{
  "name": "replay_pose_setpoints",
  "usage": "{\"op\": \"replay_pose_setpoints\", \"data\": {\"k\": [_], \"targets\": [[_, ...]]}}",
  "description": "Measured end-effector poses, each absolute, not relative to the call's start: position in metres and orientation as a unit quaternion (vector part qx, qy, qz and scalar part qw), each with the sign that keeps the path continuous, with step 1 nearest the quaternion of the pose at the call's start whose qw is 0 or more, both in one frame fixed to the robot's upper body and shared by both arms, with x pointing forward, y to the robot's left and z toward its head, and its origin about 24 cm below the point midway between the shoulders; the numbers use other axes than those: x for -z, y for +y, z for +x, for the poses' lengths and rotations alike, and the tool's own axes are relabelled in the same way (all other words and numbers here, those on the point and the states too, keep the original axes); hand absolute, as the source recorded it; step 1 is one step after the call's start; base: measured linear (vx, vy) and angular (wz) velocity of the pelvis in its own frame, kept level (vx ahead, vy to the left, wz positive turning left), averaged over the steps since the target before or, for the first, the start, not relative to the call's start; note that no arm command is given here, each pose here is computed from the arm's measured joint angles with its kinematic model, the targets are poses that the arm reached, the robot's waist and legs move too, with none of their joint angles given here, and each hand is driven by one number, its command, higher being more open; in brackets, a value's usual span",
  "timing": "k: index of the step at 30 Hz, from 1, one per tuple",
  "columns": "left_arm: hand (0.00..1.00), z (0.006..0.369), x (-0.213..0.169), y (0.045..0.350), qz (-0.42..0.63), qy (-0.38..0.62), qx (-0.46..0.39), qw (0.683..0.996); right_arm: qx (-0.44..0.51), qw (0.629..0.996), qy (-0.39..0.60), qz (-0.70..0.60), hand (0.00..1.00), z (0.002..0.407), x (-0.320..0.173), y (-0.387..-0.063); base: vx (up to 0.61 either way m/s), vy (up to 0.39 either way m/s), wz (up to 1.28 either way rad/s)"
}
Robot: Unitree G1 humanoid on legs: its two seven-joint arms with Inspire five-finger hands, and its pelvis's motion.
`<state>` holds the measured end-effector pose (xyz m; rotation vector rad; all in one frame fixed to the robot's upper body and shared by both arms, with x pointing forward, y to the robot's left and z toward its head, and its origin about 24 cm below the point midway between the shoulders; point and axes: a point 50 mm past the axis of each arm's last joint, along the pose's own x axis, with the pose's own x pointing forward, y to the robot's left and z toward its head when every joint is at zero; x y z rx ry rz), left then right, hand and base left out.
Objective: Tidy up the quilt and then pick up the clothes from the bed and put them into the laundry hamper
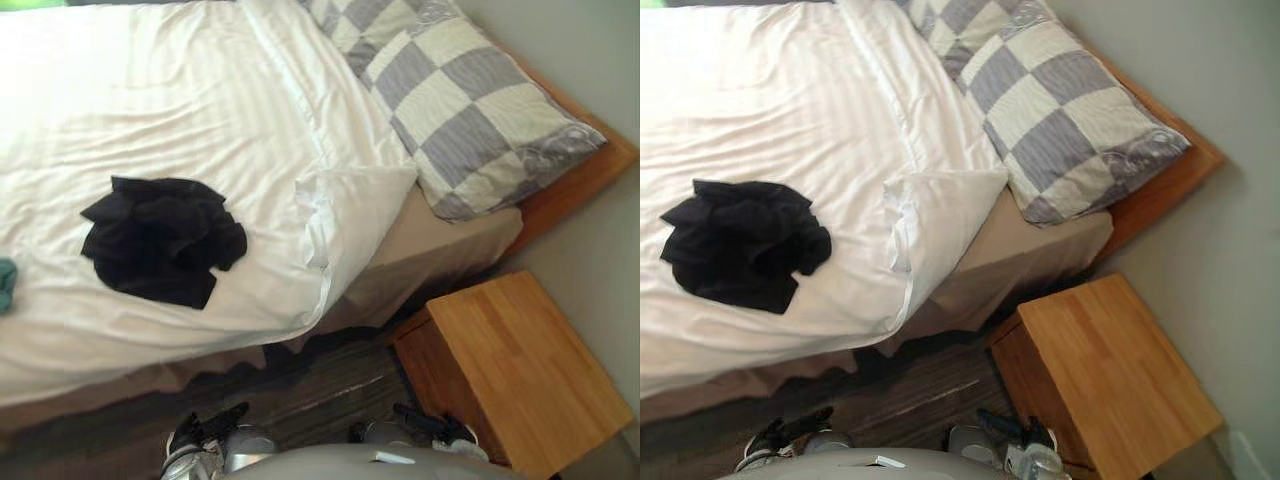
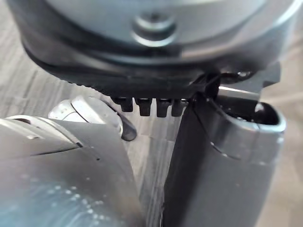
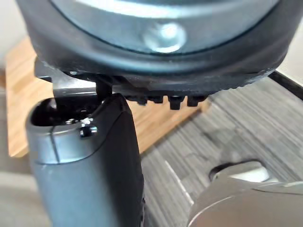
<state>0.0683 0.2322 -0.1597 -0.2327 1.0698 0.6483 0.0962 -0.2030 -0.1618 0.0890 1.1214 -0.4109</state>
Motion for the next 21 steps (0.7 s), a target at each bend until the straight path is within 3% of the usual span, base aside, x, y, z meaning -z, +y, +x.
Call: {"op": "replay_pose_setpoints", "data": {"k": [9,17,21], "targets": [[1.0,0.062,0.164,0.219,-0.109,0.52,-0.28,0.8,0.215,0.829,0.508,0.092,1.0,0.106,0.159,-0.199,-0.01,0.031,0.74],[1.0,0.046,0.168,0.225,-0.077,0.563,-0.259,0.781,0.329,0.77,0.512,0.189,1.0,0.075,0.166,-0.209,0.03,0.016,-0.03],[1.0,0.038,0.168,0.227,-0.093,0.563,-0.278,0.773,0.409,0.748,0.455,0.257,1.0,0.077,0.159,-0.23,-0.04,0.024,-0.31]]}}
